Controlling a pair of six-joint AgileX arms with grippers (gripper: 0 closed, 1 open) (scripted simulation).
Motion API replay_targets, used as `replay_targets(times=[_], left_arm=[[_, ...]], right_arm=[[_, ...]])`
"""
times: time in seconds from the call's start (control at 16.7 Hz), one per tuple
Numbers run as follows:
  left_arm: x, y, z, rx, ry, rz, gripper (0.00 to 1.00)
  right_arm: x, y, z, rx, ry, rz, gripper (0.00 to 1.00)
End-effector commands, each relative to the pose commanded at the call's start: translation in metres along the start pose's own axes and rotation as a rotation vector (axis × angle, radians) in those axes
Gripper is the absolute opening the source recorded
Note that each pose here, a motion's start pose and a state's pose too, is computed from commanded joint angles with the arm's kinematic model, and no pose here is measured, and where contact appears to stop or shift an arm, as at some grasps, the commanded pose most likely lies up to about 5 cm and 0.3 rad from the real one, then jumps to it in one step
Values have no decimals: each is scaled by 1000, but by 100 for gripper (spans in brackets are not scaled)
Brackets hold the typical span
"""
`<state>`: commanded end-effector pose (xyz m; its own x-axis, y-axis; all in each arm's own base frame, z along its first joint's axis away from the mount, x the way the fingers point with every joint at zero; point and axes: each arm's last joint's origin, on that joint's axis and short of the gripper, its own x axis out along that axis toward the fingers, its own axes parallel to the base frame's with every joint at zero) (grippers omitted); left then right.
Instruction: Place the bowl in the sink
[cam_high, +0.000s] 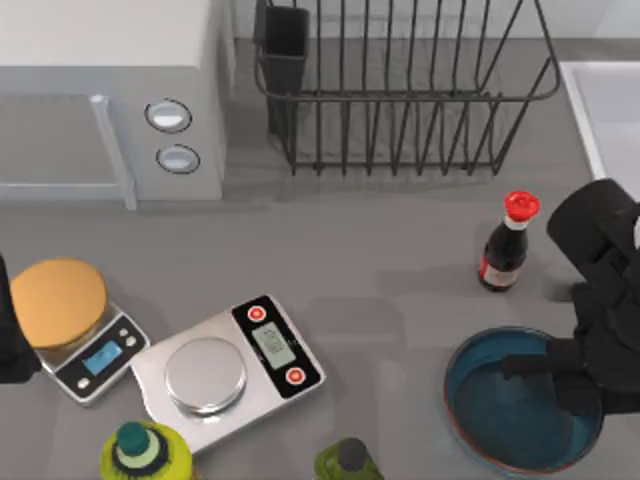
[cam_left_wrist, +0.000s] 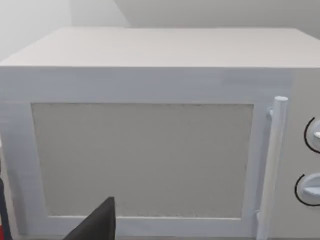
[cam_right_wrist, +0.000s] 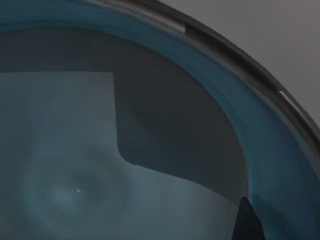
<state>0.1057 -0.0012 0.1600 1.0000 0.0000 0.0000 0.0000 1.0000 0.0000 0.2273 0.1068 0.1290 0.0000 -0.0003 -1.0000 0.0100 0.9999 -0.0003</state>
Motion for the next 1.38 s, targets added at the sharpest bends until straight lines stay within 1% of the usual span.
replay_targets(times=[0.48, 0.6, 0.84, 1.02, 1.2, 1.38], left_arm=[[0, 0, 0, 0, 0, 0, 100], [0, 0, 0, 0, 0, 0, 100], [0, 0, 0, 0, 0, 0, 100], [0, 0, 0, 0, 0, 0, 100], [0, 0, 0, 0, 0, 0, 100], [0, 0, 0, 0, 0, 0, 100]], right_arm=[[-1, 0, 0, 0, -2, 0, 0], [-10, 3, 4, -2, -5, 1, 0], [-54, 7, 13, 0, 1, -2, 0], [-97, 5, 9, 1, 37, -19, 0], [-136, 2, 4, 1, 16, -9, 0], [-151, 0, 0, 0, -2, 0, 0]])
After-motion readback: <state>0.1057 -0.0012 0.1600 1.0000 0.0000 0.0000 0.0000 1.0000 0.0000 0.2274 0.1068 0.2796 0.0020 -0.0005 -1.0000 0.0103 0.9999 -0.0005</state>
